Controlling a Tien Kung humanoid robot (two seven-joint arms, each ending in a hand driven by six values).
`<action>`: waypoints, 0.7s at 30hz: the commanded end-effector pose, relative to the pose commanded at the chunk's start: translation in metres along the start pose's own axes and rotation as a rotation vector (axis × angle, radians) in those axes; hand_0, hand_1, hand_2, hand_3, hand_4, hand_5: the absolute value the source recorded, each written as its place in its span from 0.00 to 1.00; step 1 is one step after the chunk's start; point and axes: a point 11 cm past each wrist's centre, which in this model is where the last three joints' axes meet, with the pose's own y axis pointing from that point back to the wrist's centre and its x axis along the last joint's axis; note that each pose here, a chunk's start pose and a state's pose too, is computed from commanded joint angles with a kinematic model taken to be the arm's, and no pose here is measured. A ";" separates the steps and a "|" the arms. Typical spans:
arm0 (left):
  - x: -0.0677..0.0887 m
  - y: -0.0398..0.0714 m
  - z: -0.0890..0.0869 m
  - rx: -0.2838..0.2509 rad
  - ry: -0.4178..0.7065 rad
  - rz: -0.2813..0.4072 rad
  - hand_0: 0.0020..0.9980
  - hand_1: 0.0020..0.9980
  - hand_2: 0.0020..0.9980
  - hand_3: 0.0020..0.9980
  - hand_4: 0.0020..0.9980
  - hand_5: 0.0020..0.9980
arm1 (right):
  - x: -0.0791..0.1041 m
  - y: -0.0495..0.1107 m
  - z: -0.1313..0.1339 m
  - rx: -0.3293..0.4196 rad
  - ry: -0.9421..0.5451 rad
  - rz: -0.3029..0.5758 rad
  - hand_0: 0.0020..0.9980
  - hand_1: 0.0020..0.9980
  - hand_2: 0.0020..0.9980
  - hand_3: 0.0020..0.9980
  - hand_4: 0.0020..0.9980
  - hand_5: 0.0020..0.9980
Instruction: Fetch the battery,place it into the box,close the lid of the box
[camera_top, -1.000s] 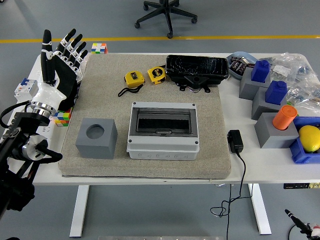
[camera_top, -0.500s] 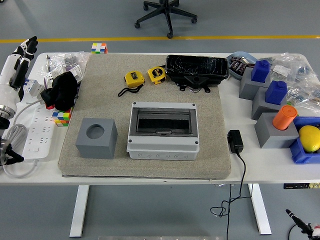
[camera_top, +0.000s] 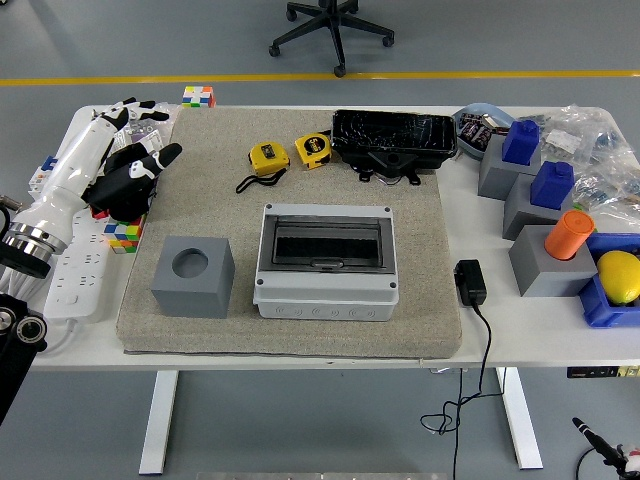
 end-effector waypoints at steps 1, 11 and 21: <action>-0.002 0.000 0.007 -0.017 -0.028 -0.010 0.78 0.38 0.33 0.62 0.83 0.37 | 0.001 0.000 -0.001 0.001 -0.001 0.001 0.95 0.92 0.84 0.83 1.00 1.00; -0.014 0.004 0.025 -0.023 -0.185 -0.183 0.23 0.02 0.08 0.66 0.49 0.00 | 0.009 -0.001 0.001 -0.003 -0.006 0.028 0.95 0.92 0.84 0.83 1.00 1.00; -0.044 0.011 0.023 0.002 -0.256 -0.365 0.18 0.00 0.07 0.70 0.39 0.00 | 0.011 -0.001 -0.002 0.001 -0.012 0.034 0.95 0.92 0.84 0.82 1.00 1.00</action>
